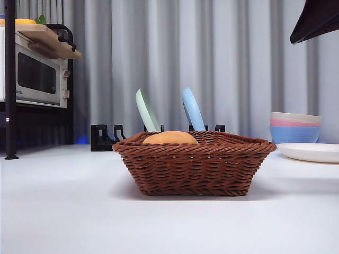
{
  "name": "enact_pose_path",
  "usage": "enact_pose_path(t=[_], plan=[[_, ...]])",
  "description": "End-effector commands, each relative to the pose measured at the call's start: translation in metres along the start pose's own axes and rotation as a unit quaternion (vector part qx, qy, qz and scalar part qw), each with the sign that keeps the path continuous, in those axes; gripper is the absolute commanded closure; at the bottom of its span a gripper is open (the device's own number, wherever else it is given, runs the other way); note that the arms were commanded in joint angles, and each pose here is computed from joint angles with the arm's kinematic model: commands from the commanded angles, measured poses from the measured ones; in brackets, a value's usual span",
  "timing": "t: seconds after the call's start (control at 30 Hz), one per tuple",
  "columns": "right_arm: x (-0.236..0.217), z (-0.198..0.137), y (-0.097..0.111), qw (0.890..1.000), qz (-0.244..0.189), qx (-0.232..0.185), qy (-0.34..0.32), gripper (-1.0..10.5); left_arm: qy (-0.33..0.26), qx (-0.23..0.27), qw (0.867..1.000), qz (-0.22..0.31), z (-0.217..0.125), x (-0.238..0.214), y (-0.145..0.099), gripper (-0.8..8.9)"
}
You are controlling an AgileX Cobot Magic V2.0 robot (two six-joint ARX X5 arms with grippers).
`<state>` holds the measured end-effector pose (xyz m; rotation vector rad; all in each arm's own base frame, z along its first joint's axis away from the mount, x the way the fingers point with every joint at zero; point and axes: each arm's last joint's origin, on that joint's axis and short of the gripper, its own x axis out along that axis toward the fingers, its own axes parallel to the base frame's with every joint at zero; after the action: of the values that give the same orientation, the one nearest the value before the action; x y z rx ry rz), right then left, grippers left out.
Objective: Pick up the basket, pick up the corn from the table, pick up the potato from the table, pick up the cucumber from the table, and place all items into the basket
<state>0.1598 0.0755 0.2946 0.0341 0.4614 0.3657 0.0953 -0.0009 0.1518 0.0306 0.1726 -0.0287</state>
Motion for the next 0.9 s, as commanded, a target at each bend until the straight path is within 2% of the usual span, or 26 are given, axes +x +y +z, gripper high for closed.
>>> enact_pose_path(t=[0.03, 0.13, 0.2, 0.27, 0.4, 0.63, 0.8, 0.9], plan=[[-0.012, 0.002, -0.004, 0.999, -0.023, -0.037, -0.03, 9.5, 0.006, -0.003, 1.0, 0.0, -0.005, 0.001, 0.0, 8.17], [-0.021, 0.001, -0.009, 0.996, -0.035, -0.06, -0.055, 9.5, 0.006, -0.003, 1.0, 0.0, -0.005, 0.001, 0.0, 8.17], [-0.025, -0.006, -0.015, 0.993, -0.049, -0.06, -0.086, 9.5, 0.006, -0.003, 1.0, 0.0, -0.005, 0.001, 0.0, 8.17], [-0.026, -0.02, -0.022, 0.99, -0.059, -0.05, -0.122, 9.5, 0.006, -0.003, 1.0, 0.0, -0.005, 0.001, 0.0, 8.17], [-0.025, -0.061, -0.036, 0.983, -0.039, -0.044, -0.172, 9.5, 0.006, -0.003, 1.0, 0.0, -0.005, 0.001, 0.0, 8.17], [-0.021, -0.124, -0.053, 0.98, -0.079, -0.026, -0.181, 9.5, 0.006, -0.003, 1.0, 0.0, -0.005, 0.001, 0.0, 8.17], [-0.018, -0.143, -0.055, 0.977, -0.086, -0.027, -0.195, 9.5, 0.006, -0.003, 1.0, 0.0, -0.005, 0.001, 0.0, 8.17], [-0.016, -0.15, -0.056, 0.978, -0.089, -0.024, -0.185, 9.5, 0.006, -0.003, 1.0, 0.0, -0.005, 0.001, 0.0, 8.17]])
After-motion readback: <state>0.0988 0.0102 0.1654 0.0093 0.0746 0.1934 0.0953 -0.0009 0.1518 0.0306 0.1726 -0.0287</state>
